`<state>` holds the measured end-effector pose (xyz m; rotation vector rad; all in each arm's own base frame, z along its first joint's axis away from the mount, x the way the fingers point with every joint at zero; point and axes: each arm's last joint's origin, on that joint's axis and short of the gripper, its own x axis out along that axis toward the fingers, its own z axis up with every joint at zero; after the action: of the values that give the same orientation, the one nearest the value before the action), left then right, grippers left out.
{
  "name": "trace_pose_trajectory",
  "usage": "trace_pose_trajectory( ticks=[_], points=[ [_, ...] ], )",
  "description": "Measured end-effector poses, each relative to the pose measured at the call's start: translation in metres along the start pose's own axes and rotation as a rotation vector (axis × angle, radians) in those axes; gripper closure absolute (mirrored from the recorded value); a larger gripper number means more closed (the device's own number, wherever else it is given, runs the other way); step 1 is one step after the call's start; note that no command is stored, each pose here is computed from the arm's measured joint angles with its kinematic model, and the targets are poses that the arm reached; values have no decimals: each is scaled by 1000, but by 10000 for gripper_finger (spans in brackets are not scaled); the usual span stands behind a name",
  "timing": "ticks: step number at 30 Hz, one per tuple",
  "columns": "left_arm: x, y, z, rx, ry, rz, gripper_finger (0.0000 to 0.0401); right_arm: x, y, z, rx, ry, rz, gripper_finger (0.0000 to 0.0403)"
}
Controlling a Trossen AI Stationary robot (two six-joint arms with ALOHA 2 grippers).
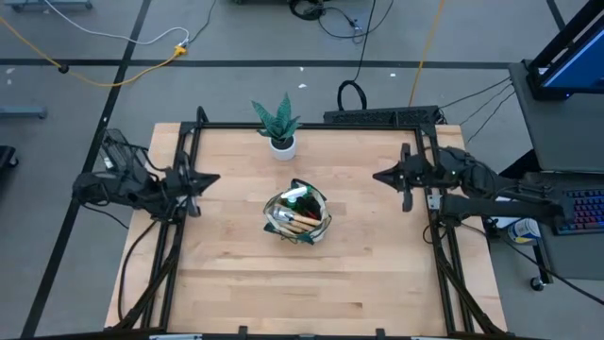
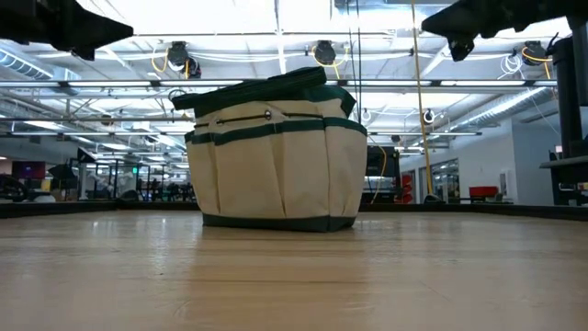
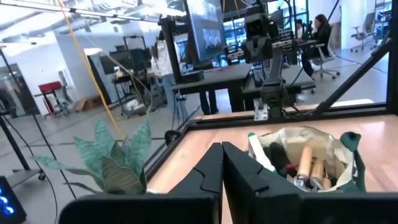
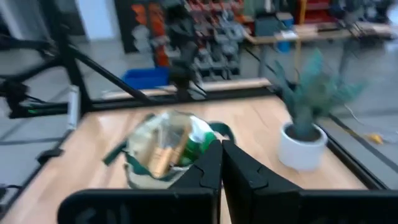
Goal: Pick & Place Garden tools in Gardening bag
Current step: Return to Home Position
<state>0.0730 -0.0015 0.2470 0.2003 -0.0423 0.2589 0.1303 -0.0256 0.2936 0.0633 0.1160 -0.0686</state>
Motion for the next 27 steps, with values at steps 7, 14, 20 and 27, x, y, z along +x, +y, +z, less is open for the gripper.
trace_pose_trajectory(
  ticks=[7,14,20,27],
  points=[
    [8,-9,-19,4,-39,-21,388,-8,1,-27,-11,-64,25,403],
    [14,-18,-36,-18,-92,-65,397,-14,1,-50,20,-65,28,403],
    [17,-24,-55,-40,-91,-69,386,-15,0,-72,16,-104,34,403],
    [18,-26,-64,-39,-85,-70,396,-15,2,-93,21,-129,140,403]
  ],
)
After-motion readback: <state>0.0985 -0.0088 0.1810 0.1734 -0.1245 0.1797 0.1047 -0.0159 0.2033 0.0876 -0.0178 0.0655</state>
